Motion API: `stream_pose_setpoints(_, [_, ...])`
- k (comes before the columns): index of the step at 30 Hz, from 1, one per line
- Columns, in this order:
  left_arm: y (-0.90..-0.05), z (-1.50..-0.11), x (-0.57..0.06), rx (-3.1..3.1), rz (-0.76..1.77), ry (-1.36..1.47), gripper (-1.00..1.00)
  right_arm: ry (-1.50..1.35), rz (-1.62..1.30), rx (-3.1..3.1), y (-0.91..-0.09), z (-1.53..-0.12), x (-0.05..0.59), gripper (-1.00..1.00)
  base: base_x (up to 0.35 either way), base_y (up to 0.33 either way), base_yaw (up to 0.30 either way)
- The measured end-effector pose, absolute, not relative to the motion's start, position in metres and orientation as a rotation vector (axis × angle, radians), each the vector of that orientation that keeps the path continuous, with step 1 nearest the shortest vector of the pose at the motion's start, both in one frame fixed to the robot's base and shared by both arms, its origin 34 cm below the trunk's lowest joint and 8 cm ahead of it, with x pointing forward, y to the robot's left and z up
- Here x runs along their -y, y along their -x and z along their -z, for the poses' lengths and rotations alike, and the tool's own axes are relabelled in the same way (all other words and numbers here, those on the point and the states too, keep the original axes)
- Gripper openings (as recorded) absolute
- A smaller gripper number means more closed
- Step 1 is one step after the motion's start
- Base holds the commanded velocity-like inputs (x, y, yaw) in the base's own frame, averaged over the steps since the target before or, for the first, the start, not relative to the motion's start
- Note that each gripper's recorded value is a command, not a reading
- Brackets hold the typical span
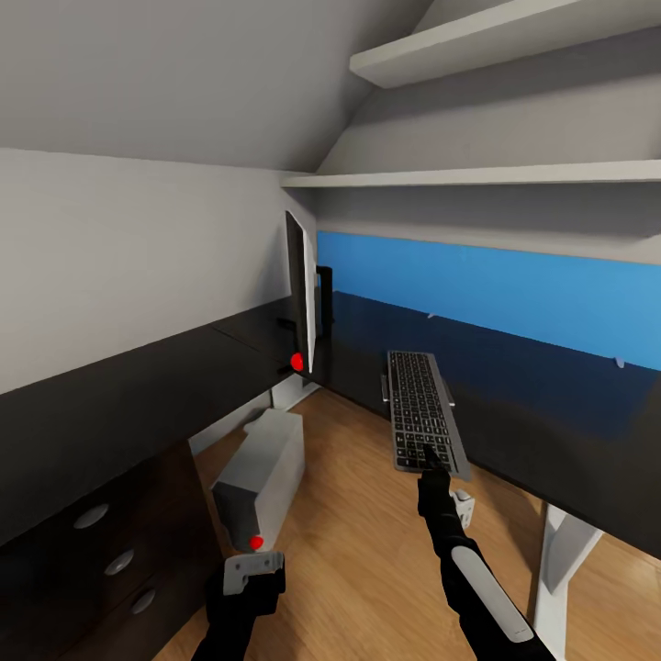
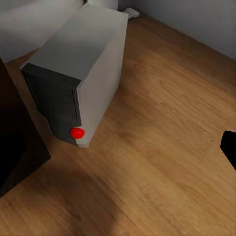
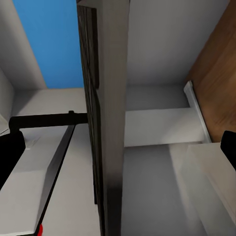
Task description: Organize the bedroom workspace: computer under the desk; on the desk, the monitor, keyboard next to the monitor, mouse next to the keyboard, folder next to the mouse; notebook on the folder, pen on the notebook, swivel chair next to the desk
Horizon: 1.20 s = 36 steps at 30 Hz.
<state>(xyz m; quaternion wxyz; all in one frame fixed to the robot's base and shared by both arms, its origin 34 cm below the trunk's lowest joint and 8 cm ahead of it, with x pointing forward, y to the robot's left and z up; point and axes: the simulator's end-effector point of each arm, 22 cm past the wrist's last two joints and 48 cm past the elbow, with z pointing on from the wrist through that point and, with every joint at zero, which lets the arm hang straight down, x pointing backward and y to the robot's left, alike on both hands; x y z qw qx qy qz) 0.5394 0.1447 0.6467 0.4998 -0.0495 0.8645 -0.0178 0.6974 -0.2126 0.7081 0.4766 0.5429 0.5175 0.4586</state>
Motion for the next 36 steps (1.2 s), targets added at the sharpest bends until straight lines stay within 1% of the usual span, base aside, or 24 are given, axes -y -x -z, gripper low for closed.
stream_pose_setpoints(36, [-0.5395, -0.6466, -0.1452, -2.091, 0.042, 0.121, 1.00, -1.283, -1.098, -1.291, -0.6979, -0.7097, 0.2119, 1.00, 0.000, 0.000, 0.000])
